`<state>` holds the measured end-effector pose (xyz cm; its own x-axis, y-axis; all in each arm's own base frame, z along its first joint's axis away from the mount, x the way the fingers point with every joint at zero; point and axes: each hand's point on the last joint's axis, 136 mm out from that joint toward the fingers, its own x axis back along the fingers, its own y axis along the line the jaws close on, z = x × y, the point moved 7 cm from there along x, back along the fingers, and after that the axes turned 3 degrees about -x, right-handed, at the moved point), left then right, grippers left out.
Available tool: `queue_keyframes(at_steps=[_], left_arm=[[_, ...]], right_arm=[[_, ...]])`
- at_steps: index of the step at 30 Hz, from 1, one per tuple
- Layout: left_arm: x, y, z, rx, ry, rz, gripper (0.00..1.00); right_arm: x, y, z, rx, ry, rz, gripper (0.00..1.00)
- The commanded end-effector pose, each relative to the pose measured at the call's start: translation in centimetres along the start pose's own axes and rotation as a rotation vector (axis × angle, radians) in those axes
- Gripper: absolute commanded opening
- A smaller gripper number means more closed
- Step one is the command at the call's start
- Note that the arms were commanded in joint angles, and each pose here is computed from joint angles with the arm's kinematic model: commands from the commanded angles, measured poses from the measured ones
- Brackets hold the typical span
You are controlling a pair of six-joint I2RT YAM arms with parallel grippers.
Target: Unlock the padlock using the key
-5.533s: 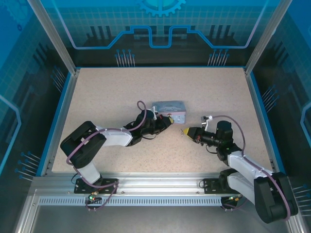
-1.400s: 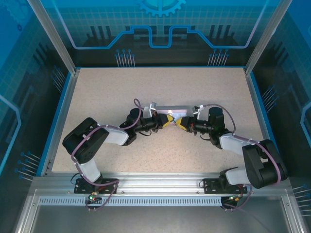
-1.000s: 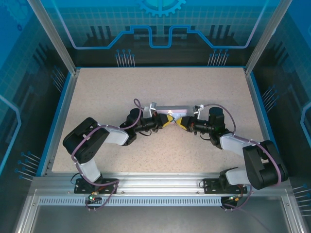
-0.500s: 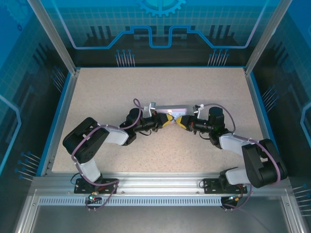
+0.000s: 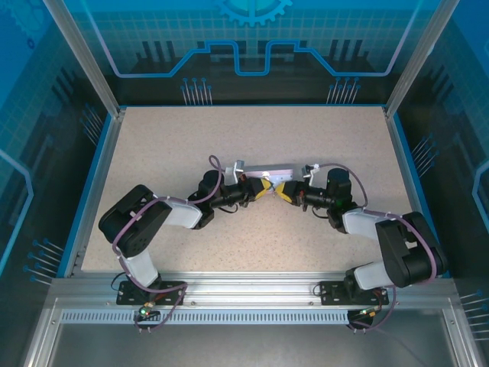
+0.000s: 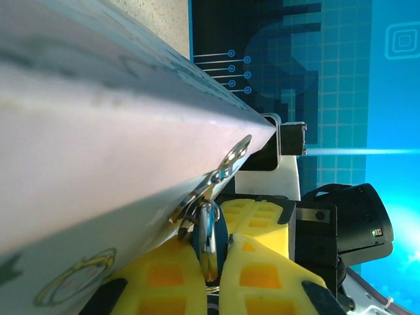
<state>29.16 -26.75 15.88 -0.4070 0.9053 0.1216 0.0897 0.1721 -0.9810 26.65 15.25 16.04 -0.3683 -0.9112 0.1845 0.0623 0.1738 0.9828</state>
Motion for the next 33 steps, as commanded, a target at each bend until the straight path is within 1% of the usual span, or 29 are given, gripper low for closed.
queue_keyframes(at_steps=[1,12,21,33], left_arm=[[-0.2,-1.2,0.7,-0.034,0.047,0.075,0.00],[0.0,-1.3,0.9,-0.041,0.049,0.087,0.00],[0.2,-1.1,1.0,-0.037,0.048,0.086,0.00],[-0.1,-1.2,0.7,-0.019,0.007,0.077,0.00]], right_arm=[[0.0,0.6,-0.3,0.021,-0.013,-0.044,0.00],[0.1,-0.3,-1.4,-0.045,-0.001,-0.048,0.00],[0.6,-0.4,-2.1,-0.056,-0.024,-0.036,0.00],[0.2,-0.8,-0.8,-0.060,-0.009,-0.013,0.00]])
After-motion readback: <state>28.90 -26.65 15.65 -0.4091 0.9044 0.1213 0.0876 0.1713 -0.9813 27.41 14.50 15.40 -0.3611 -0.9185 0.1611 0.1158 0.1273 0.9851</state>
